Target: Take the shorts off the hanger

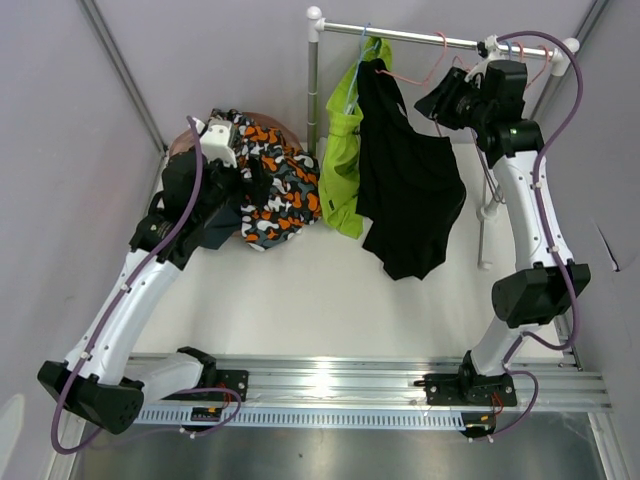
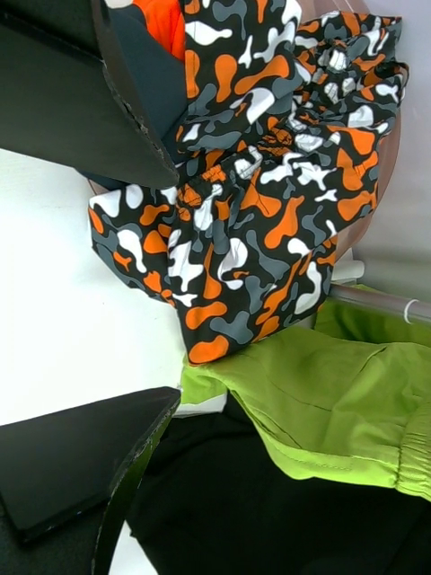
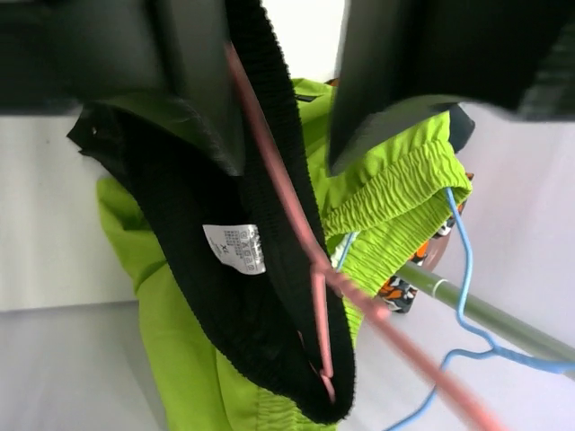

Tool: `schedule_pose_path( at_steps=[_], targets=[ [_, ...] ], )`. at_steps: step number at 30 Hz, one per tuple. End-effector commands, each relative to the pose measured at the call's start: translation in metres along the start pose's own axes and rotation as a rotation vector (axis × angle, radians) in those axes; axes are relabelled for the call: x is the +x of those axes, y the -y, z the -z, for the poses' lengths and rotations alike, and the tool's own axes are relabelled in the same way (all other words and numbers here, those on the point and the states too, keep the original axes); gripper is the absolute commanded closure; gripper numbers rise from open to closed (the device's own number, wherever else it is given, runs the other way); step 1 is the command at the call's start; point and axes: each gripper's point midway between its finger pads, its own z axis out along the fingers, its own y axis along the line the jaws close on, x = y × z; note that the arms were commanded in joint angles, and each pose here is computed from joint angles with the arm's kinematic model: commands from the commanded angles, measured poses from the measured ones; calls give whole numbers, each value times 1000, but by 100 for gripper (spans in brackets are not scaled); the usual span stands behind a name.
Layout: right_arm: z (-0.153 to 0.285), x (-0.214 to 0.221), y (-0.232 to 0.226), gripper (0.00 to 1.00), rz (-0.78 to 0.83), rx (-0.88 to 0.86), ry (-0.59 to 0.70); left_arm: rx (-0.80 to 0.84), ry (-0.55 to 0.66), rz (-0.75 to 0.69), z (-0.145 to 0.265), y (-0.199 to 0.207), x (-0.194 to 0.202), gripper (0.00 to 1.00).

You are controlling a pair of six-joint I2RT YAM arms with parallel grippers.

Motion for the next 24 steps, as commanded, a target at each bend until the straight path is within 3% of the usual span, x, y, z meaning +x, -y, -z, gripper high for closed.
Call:
schedule_pose_path(
  at_steps=[1,2,4,6,11,19,24],
  targets=[
    [-4,-8,-3,59,23,-5,31,29,45,2,2,6,-9,1],
    [-5,-6,-3,65,21,-7,28,30,40,2,2,6,-6,1],
    [-8,-2,-3,88,17,-7,16,31,46,2,3,6,-7,2],
    [-8,-1,-4,100,13,-8,13,78,42,-2,3,14,-6,1],
    [9,-25,-19,100,30,-17,84,284,70,-51,18,64,-22,1],
    [72,-76,-68,100,47,-79,227,800,178,-167,73,204,-25,1],
    [102,-80,-89,100,34,-102,263,929,196,-165,69,255,-14,1]
  ],
)
